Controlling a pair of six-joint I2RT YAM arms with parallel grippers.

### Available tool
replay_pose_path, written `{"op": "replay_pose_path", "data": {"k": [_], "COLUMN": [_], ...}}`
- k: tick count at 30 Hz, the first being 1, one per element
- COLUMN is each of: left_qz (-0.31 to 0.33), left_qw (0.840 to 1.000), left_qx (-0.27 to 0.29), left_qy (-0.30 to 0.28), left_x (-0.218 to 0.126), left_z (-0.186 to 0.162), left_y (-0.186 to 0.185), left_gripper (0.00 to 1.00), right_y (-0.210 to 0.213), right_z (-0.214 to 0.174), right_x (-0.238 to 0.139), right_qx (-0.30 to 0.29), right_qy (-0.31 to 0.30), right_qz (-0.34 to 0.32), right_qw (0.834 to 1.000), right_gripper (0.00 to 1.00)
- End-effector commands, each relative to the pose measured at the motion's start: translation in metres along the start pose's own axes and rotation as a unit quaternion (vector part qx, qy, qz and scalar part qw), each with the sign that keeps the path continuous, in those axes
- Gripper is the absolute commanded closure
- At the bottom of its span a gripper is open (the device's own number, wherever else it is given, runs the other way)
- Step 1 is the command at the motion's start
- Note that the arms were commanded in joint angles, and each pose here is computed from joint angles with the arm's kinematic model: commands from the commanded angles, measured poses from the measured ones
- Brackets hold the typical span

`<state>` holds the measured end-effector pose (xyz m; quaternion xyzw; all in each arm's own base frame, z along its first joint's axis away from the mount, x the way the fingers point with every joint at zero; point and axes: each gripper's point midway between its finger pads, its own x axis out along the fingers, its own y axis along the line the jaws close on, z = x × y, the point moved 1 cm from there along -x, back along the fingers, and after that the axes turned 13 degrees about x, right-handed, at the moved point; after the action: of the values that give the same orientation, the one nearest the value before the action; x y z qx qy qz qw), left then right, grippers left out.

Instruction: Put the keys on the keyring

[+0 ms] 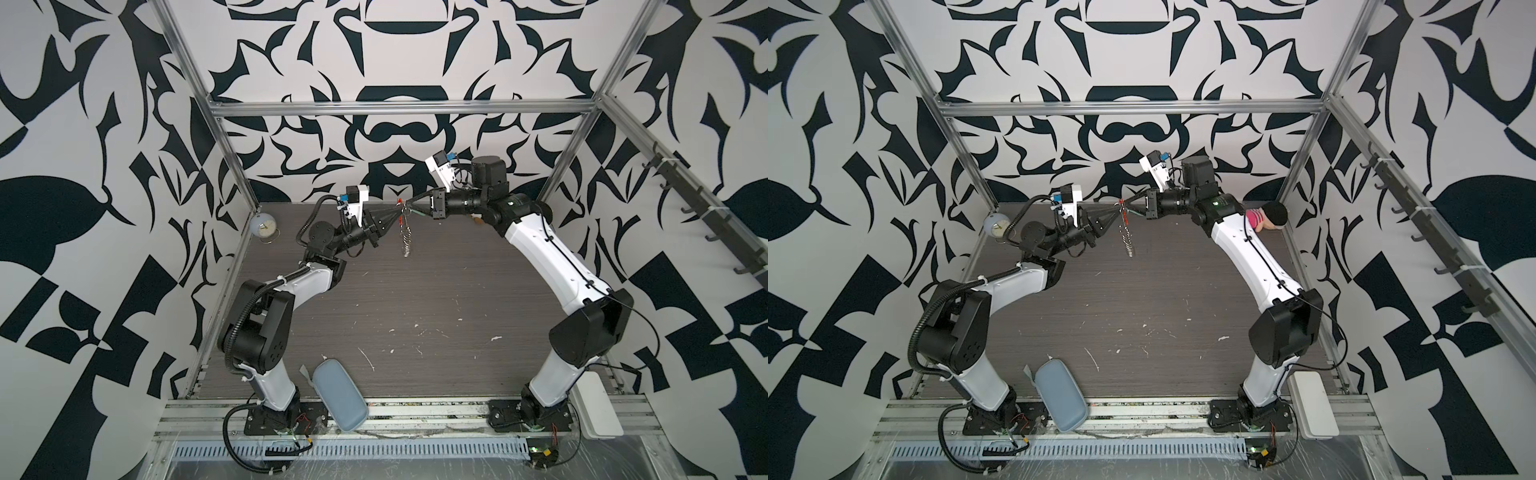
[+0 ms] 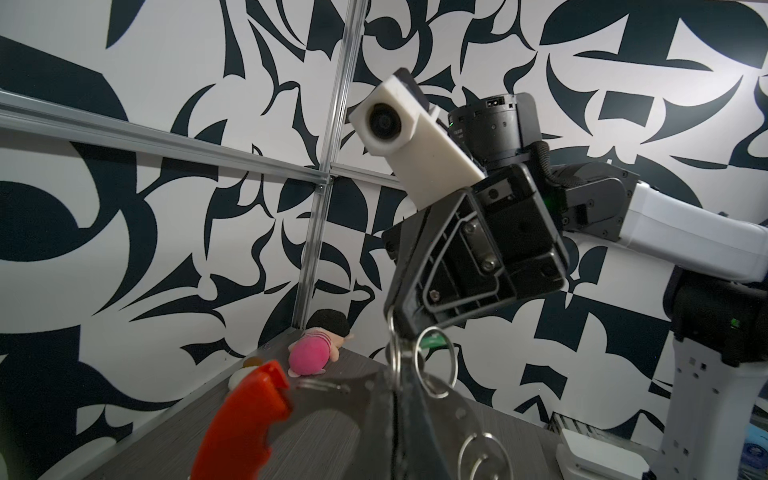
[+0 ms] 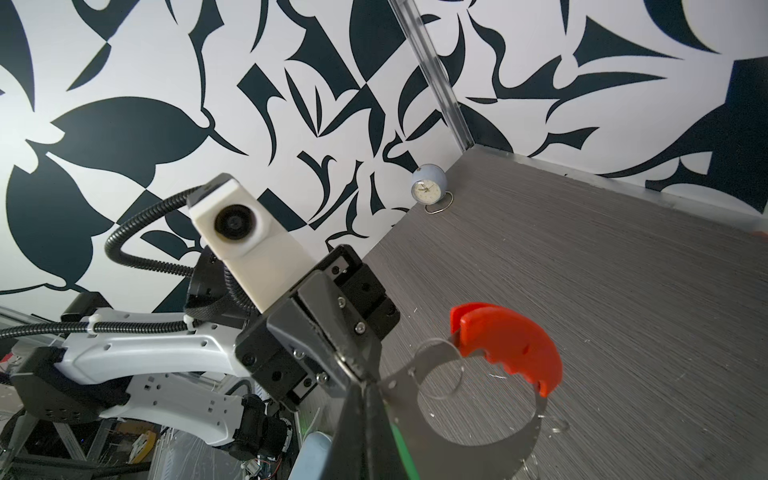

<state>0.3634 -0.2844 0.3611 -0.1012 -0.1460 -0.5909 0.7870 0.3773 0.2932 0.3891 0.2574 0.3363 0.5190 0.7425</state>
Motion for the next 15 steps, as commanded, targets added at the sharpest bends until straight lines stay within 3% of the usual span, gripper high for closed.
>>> {"op": "replay_pose_path", "data": {"k": [1,15], "left_qz": [-0.005,-0.011], "left_qw": [0.999,0.999], "left_qx": [0.033,0.033], "left_qy": [-0.028,-0.032], "left_x": [0.003,0.006], "left_z": [0.025,0.03], "left_y": [-0.006,-0.007], "left_gripper": [1.0,1.0], "right_y": [0.034,0.023], "right_z": [0.014,0.004], "right_x": [-0.016,-0.002], "right_qx": [-0.049,-0.037], "right_qy": [-0.036,0.001], "right_qz": [0.02,0.021], "right_qw": [0.998,0.999], "right_gripper": [1.0,1.0]}}
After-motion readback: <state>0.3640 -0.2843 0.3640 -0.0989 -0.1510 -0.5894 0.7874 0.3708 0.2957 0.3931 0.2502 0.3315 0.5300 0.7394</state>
